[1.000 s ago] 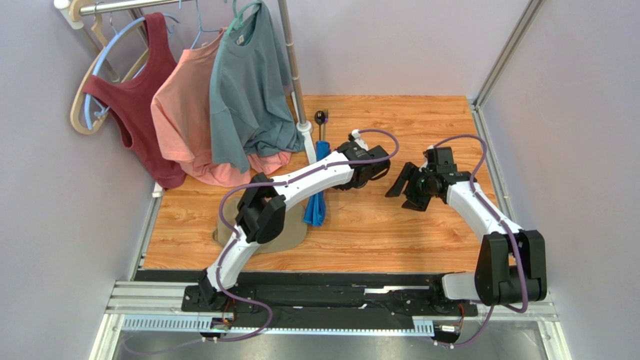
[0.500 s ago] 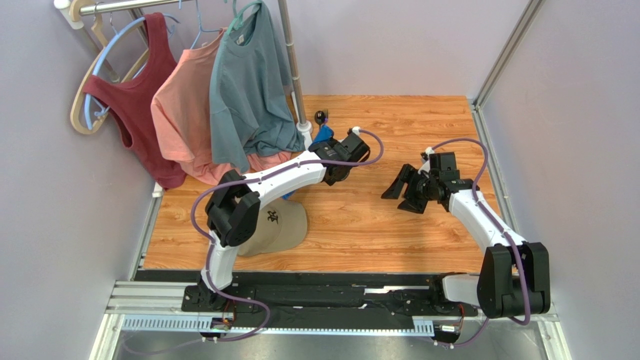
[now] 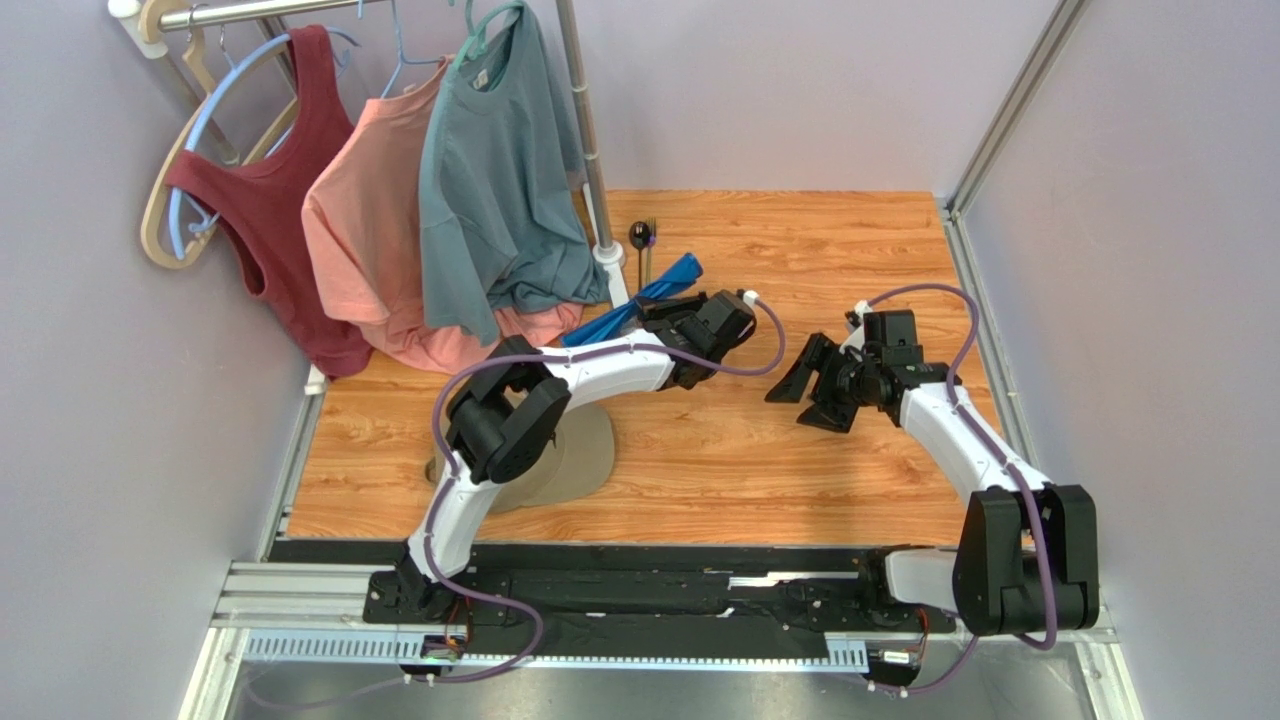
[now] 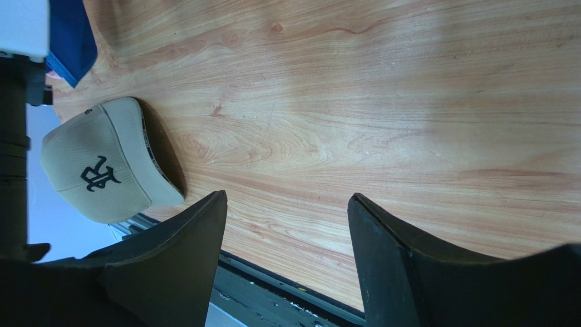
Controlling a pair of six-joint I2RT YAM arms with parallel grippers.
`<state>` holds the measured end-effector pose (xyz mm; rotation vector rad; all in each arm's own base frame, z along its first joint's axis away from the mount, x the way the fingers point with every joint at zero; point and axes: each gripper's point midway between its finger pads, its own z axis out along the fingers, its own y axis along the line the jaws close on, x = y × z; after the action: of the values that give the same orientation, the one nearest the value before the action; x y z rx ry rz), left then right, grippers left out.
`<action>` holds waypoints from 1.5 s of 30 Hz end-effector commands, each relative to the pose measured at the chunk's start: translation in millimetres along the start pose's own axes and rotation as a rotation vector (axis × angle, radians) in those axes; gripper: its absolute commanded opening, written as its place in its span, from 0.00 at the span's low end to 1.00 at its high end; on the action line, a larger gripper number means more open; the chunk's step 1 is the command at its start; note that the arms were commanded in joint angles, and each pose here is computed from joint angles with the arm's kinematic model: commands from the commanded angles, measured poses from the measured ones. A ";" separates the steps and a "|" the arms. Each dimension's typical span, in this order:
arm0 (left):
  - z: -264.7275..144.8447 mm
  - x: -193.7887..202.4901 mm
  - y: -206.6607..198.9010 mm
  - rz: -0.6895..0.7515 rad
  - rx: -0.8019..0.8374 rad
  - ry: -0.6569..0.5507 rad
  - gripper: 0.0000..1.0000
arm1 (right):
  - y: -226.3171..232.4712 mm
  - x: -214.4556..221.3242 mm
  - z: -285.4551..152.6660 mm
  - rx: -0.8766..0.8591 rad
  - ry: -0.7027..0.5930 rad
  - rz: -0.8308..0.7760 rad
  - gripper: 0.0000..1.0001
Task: Fold the napkin into a case and place the utensils inside
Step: Turn over the smaller rectangle-folded napkin at the center of the board.
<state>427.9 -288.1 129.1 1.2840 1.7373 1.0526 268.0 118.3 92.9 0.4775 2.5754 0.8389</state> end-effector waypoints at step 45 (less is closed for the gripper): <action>-218.9 -60.3 -73.1 -0.583 0.691 -0.342 0.77 | -19.6 -50.9 -31.0 -0.089 -0.141 0.125 0.68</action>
<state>240.4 -391.0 92.6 1.2719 2.0001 0.3221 275.2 59.4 96.1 0.7613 2.4548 0.8408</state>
